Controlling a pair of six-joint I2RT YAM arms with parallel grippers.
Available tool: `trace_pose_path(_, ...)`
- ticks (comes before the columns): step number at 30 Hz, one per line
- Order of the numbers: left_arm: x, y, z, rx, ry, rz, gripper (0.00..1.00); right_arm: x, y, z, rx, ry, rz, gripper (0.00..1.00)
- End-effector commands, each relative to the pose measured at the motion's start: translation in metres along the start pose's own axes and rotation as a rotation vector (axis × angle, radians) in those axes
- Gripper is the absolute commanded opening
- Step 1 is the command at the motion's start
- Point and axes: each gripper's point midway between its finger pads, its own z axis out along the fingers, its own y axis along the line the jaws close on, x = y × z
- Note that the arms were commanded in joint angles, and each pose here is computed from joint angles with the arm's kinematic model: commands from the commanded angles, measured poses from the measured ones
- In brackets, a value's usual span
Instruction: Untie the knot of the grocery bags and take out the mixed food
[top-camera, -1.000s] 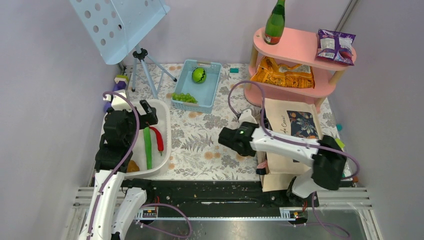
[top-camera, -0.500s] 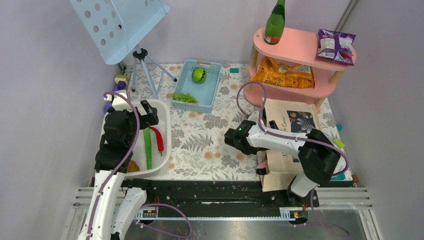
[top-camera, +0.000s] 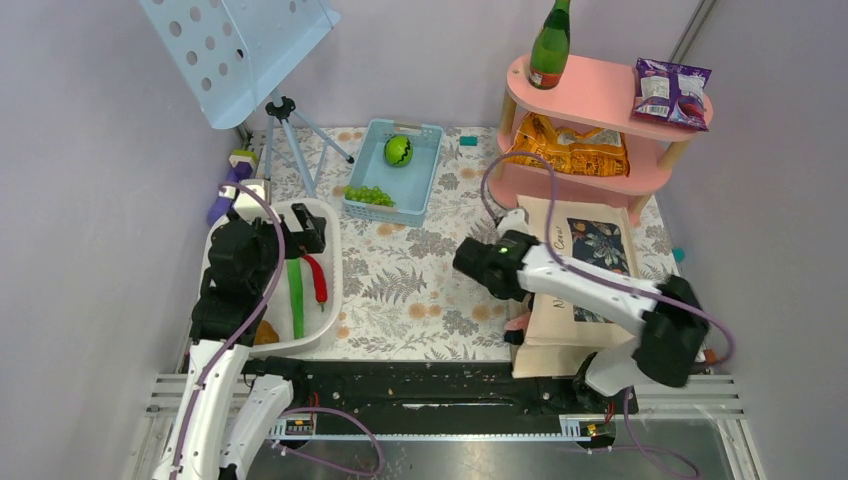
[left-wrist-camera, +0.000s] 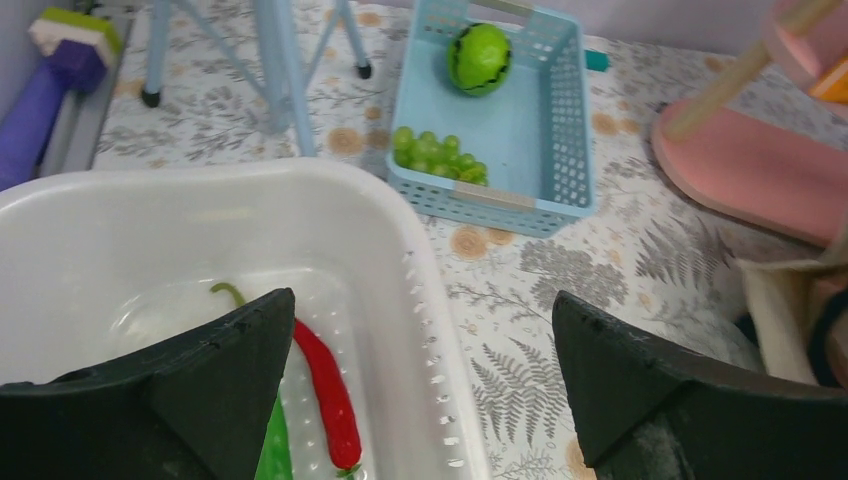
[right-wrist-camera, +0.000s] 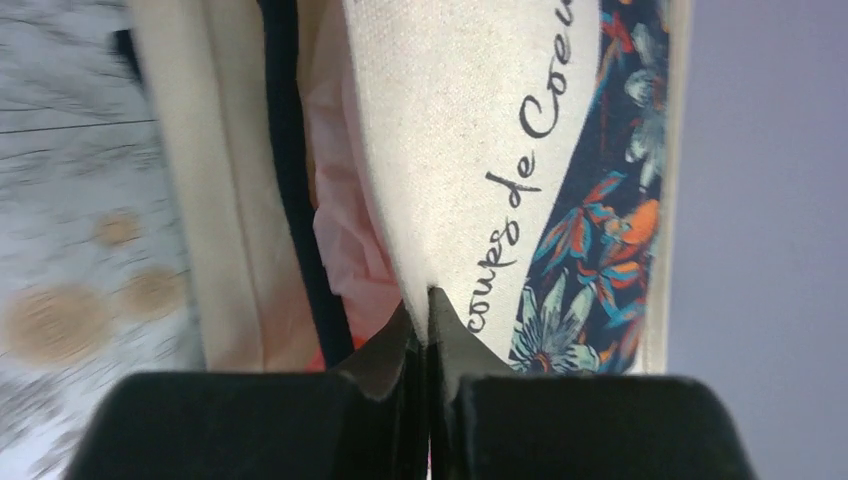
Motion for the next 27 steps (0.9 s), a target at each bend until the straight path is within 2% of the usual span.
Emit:
trace_pose_path(1,-0.006,-0.034,0.001,0.178,-0.028,0.067,0.99,-0.056,0.027,-0.057,-0.451,-0.127,0.248,0.00)
trace_pose_path(4,-0.001,-0.054,-0.001,0.258,-0.007,0.092,0.99,-0.085,0.045,-0.097,-0.692,-0.168,0.356,0.00)
trace_pose_path(7,0.004,-0.085,-0.009,0.365,0.020,0.065,0.99,-0.107,0.058,-0.128,-0.854,-0.210,0.421,0.00)
trace_pose_path(10,0.016,-0.114,-0.014,0.452,0.078,-0.026,0.98,-0.122,0.061,-0.150,-0.968,-0.258,0.470,0.00)
trace_pose_path(13,0.041,-0.139,-0.011,0.504,0.179,-0.177,0.97,-0.131,0.060,-0.167,-1.083,-0.338,0.528,0.00)
trace_pose_path(19,0.084,-0.158,0.004,0.504,0.297,-0.351,0.94,-0.123,0.044,-0.162,-1.124,-0.419,0.689,0.00)
trace_pose_path(27,0.131,-0.185,0.012,0.522,0.431,-0.405,0.87,-0.107,0.033,-0.155,-1.180,-0.465,0.835,0.00)
